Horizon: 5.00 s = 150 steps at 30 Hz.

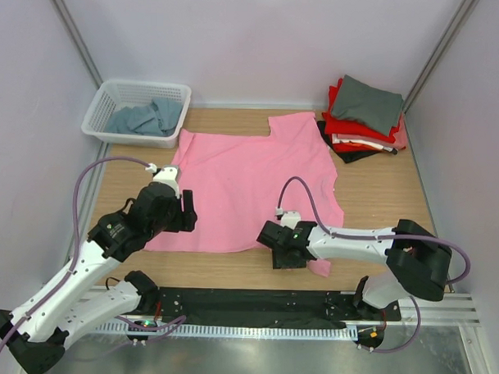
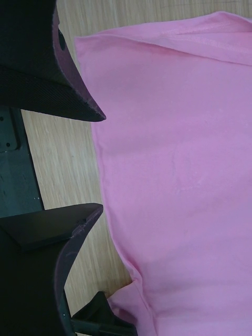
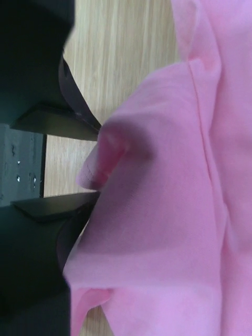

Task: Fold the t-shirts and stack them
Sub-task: Flatten the tshirt out

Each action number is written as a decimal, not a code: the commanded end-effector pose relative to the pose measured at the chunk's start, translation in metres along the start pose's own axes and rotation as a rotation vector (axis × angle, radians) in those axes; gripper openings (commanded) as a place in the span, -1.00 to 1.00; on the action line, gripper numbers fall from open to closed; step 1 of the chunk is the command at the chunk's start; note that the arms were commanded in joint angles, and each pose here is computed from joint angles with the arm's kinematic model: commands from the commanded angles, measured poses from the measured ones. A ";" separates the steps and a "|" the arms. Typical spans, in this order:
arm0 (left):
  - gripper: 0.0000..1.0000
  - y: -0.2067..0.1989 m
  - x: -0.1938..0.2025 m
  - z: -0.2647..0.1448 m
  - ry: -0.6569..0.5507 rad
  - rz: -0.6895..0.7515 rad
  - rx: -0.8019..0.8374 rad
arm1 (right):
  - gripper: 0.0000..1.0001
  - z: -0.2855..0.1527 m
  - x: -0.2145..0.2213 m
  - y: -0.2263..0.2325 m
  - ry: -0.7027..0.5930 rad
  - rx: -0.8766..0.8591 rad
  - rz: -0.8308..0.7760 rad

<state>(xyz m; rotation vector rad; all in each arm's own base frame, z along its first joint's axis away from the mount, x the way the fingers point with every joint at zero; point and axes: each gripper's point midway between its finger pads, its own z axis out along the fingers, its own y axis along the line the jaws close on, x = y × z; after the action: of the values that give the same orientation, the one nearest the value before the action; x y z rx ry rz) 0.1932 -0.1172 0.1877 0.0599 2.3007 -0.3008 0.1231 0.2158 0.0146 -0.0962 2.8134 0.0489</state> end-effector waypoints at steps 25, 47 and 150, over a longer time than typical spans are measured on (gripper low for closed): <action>0.31 -0.005 -0.006 0.002 -0.019 -0.003 0.020 | 0.78 -0.101 0.051 0.027 -0.047 -0.027 -0.137; 0.22 -0.024 0.027 0.133 0.216 -0.023 -0.155 | 0.86 0.053 -0.171 -0.104 -0.027 0.085 0.253; 0.11 0.188 -0.108 0.211 0.358 0.140 -0.872 | 0.95 -0.065 -0.118 -0.118 -0.196 0.051 0.200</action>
<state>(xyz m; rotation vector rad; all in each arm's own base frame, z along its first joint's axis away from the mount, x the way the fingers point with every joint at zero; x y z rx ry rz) 0.4580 -0.0129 0.0461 -0.0874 2.6187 0.7473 0.2197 0.0984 0.0993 0.2149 2.6641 -0.0170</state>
